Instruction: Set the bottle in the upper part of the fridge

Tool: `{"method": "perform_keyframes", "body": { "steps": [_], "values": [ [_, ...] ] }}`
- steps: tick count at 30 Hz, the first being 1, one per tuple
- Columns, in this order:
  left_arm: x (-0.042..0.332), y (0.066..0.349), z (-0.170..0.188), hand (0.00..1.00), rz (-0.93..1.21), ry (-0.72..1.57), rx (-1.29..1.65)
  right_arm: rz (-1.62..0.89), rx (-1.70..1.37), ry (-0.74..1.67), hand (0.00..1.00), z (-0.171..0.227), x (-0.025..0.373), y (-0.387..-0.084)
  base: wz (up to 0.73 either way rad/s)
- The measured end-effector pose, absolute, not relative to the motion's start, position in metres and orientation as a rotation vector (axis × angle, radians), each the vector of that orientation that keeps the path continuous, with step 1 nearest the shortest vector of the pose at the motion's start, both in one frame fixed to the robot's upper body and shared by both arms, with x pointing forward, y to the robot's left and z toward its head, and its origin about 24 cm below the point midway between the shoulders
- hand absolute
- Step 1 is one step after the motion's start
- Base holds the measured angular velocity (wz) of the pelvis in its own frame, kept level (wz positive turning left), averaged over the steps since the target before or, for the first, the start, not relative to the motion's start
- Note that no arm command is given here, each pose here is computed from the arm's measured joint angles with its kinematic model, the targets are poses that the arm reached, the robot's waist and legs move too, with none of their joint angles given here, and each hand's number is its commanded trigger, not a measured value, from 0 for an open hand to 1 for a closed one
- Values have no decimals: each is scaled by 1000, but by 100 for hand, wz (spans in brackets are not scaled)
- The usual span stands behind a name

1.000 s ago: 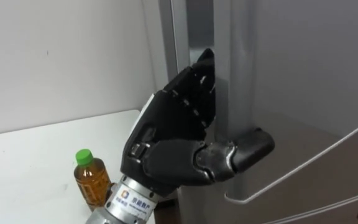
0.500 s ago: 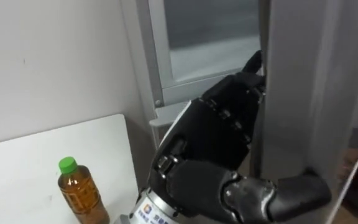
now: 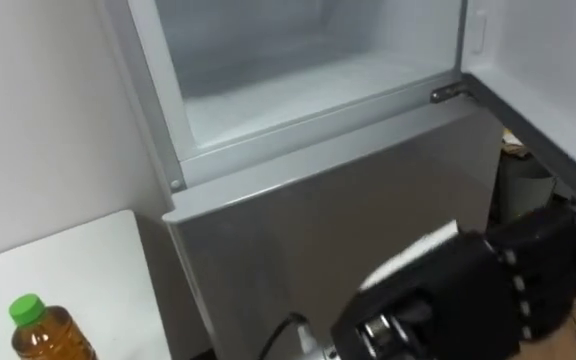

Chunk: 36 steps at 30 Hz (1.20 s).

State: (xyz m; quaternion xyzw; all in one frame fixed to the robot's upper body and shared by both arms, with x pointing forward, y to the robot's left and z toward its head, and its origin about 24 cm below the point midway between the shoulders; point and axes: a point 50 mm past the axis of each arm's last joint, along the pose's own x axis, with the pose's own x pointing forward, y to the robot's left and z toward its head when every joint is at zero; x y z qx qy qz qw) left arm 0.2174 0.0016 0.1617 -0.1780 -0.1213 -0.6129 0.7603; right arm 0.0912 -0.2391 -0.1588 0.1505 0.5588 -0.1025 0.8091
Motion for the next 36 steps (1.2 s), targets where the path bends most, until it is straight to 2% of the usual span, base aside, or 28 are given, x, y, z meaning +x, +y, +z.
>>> {"method": "perform_keyframes", "body": {
  "steps": [18,23,26,29,31,32,36],
  "values": [
    [220,0,163,0,-1370,-245,-335,-240,359,1189,0,-159,91,-239,-3],
    [232,0,141,0,-1331,-136,-302,-238,359,1197,0,-159,90,-239,-2],
    [242,4,117,0,-1268,-36,-260,-238,361,1198,0,-159,90,-238,1],
    [243,20,72,0,-1149,114,-174,-245,380,1208,0,-162,86,-231,0],
    [230,38,30,0,-1068,271,-120,-262,389,1215,0,-164,82,-228,0],
    [225,43,21,0,-1050,305,-99,-263,392,1217,0,-164,81,-227,6],
    [195,89,-48,0,-866,606,-13,-270,402,1232,0,-166,68,-224,21]
  ]
}}
